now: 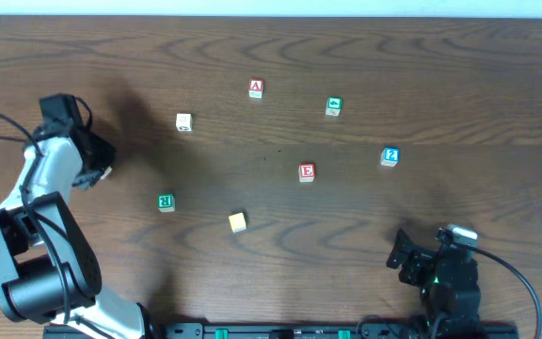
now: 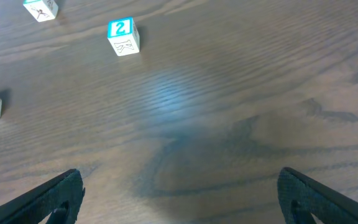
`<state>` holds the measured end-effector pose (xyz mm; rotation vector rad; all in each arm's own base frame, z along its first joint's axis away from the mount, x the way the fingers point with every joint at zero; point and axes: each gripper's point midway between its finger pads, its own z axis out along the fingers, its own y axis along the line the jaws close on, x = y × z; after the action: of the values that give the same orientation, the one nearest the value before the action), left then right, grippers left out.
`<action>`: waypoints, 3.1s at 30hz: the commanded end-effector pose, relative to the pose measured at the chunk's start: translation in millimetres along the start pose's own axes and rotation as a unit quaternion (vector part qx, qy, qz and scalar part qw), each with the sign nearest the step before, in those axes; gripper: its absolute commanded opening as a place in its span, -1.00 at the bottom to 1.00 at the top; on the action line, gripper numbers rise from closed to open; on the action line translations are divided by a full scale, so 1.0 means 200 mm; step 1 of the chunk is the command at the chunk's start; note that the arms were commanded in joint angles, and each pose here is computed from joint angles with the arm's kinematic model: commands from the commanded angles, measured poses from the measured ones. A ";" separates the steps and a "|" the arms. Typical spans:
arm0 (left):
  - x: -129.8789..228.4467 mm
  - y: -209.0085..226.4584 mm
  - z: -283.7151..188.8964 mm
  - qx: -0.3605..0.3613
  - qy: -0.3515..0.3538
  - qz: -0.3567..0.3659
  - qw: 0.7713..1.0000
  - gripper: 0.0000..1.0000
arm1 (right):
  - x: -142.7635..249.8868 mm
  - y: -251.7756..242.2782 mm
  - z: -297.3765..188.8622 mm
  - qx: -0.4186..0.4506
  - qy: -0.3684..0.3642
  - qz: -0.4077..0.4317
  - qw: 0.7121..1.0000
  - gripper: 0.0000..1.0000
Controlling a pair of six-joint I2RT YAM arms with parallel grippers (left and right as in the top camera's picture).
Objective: Spell out Ai2
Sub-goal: 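Carry the 'I' block forward with left gripper and set it down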
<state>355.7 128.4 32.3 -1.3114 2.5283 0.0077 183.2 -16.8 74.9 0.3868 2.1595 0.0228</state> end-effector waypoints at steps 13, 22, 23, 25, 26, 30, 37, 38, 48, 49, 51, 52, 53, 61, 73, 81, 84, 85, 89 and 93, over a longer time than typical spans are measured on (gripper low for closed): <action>0.44 -0.78 -0.45 0.121 -0.031 0.297 0.947 -0.89 | 0.01 -0.01 0.01 0.006 0.002 0.008 1.000 0.99; 0.93 -1.09 -0.52 0.170 -0.043 0.392 0.903 -0.89 | 0.01 -0.01 0.01 0.006 0.002 0.008 1.000 0.99; 0.96 -1.11 -0.51 0.171 -0.040 0.396 0.901 -0.89 | 0.01 -0.01 0.01 0.005 0.002 0.008 1.000 0.99; 1.03 -1.16 -0.49 0.172 -0.032 0.406 0.897 -0.89 | 0.01 -0.01 0.01 0.005 0.002 0.008 1.000 0.99; 1.05 -1.18 -0.48 0.171 -0.029 0.412 0.894 -0.89 | 0.01 -0.01 0.01 0.005 0.002 0.008 1.000 0.98; 1.16 -1.27 -0.44 0.165 -0.016 0.435 0.885 -0.89 | 0.01 -0.01 0.01 0.005 0.002 0.008 1.000 0.98; 1.25 -1.36 -0.34 0.159 -0.007 0.450 0.879 -0.89 | 0.01 -0.01 0.01 0.006 0.002 0.008 1.000 0.98; 1.26 -1.36 -0.31 0.156 -0.004 0.451 0.879 -0.89 | 0.01 -0.01 0.01 0.005 0.002 0.008 1.000 0.98; 1.33 -1.36 -0.19 0.153 0.028 0.434 0.887 -0.89 | 0.01 -0.01 0.01 0.005 0.002 0.008 1.000 0.98; 1.34 -1.36 -0.19 0.155 0.032 0.430 0.889 -0.90 | 0.01 -0.01 0.01 0.005 0.002 0.008 1.000 0.98; 1.35 -1.36 -0.20 0.155 0.034 0.427 0.890 -0.89 | 0.01 -0.01 0.01 0.005 0.002 0.008 1.000 0.98; 1.36 -1.36 -0.20 0.156 0.036 0.427 0.890 -0.89 | 0.01 -0.01 0.01 0.006 0.002 0.008 1.000 0.98; 1.37 -1.36 -0.20 0.157 0.036 0.429 0.889 -0.89 | 0.01 -0.01 0.01 0.006 0.002 0.008 1.000 0.99; 1.41 -1.35 -0.21 0.139 0.014 0.437 0.889 -0.89 | 0.01 -0.01 0.01 0.006 0.002 0.008 1.000 0.98; 1.42 -1.29 -0.15 0.113 0.016 0.412 0.904 -0.88 | 0.01 -0.01 0.01 0.005 0.002 0.008 1.000 0.98; 1.44 -1.26 -0.13 0.109 0.026 0.395 0.912 -0.89 | 0.01 -0.01 0.01 0.006 0.002 0.008 1.000 0.99; 1.46 -1.27 -0.13 0.117 0.030 0.398 0.909 -0.89 | 0.01 -0.01 0.01 0.005 0.002 0.008 1.000 0.98; 1.46 -1.27 -0.13 0.119 0.031 0.398 0.909 -0.89 | 0.01 -0.01 0.01 0.005 0.002 0.008 1.000 0.99; 1.48 -1.28 -0.13 0.123 0.038 0.400 0.907 -0.89 | 0.01 -0.01 0.01 0.006 0.002 0.008 1.000 0.98; 1.48 -1.27 -0.13 0.122 0.038 0.403 0.906 -0.89 | 0.01 -0.01 0.01 0.005 0.002 0.008 1.000 0.99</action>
<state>397.6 -260.7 24.4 -0.1189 2.8013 -0.1995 183.2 -16.8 74.8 0.3868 2.1599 0.0227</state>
